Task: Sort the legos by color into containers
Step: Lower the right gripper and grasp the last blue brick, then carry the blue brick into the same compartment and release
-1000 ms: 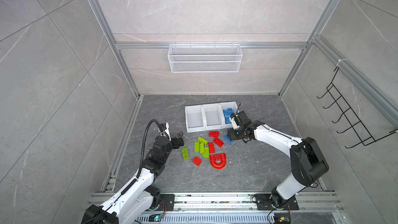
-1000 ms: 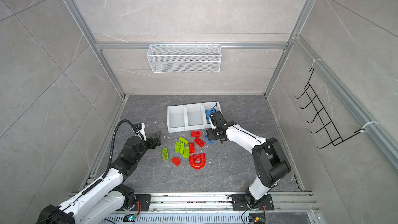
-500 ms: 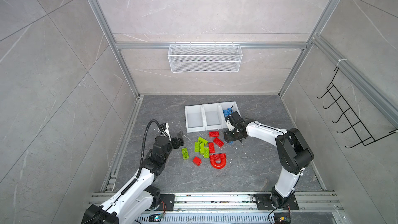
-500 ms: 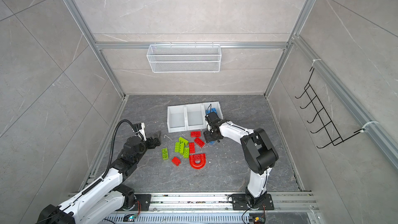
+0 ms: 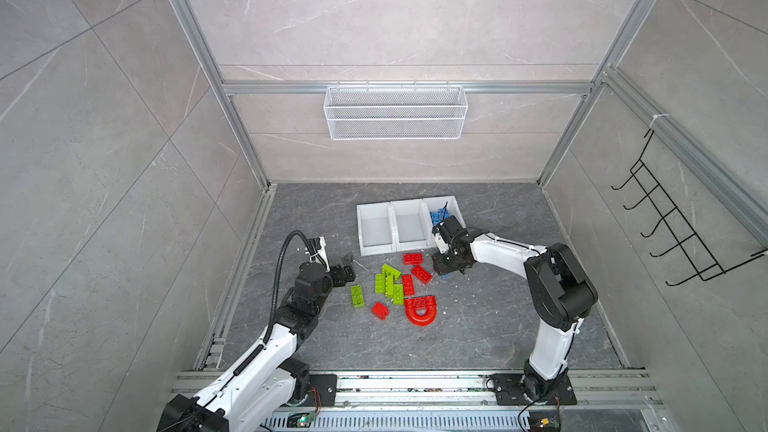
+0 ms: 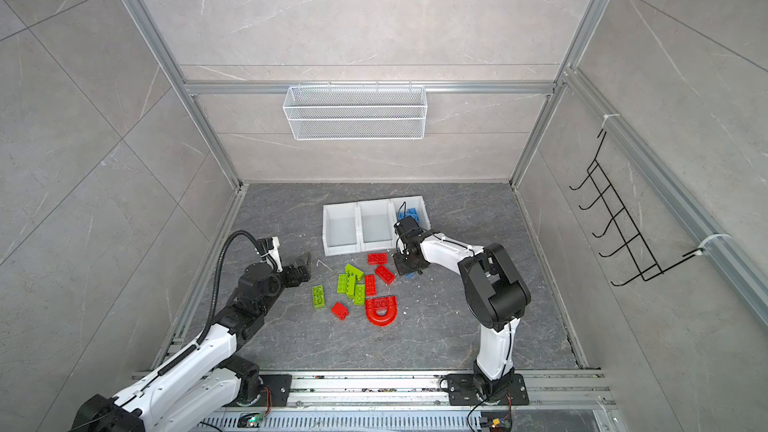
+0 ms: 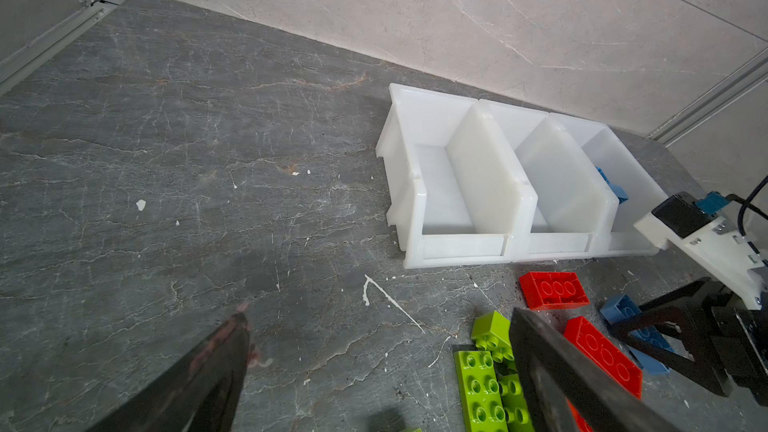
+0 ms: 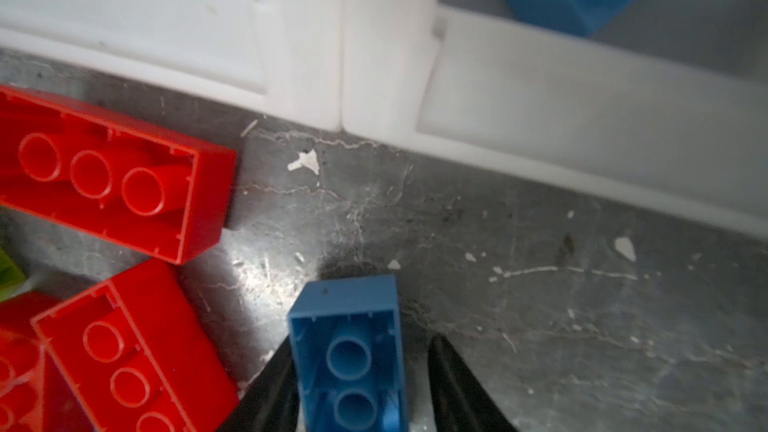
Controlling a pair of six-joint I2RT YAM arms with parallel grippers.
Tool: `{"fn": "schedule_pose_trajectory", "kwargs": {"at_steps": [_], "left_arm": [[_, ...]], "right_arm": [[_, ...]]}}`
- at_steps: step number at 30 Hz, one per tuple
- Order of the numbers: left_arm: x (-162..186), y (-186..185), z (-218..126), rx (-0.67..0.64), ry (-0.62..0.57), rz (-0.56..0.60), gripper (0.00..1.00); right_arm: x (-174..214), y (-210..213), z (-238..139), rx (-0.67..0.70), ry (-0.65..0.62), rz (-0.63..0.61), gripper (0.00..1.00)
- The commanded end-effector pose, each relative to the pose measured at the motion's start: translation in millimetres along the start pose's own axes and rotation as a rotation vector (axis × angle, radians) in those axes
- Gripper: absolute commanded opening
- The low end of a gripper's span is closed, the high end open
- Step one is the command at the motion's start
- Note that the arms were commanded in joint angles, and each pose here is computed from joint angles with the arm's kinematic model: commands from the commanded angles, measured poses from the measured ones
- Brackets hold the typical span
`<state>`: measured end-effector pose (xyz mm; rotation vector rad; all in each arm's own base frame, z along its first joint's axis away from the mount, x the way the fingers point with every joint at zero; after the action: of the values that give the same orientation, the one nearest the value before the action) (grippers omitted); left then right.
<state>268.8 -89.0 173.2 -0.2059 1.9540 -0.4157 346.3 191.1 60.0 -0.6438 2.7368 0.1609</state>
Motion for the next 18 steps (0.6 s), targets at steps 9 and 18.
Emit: {"fn": "schedule_pose_trajectory", "kwargs": {"at_steps": [9, 18], "left_arm": [[-17.5, -4.0, -6.1, 0.006, -0.065, -0.007, 0.99], [-16.5, -3.6, -4.5, 0.006, -0.068, -0.014, 0.99]], "right_arm": [[9.1, 3.7, -9.8, -0.015, -0.056, 0.044, 0.31], [22.5, 3.8, -29.5, -0.022, -0.092, 0.058, 0.16]]}}
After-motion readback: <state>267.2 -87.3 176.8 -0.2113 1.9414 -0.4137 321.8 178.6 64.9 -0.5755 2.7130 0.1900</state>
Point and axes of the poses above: each gripper's point midway between its finger pads, its own z axis out along the fingers, its own y axis along the line the jaws close on, x = y × z, the point moved 4 cm from there along -z, back along the fingers, and after that the axes turned 6 degrees about -z, right-handed, at the moved point
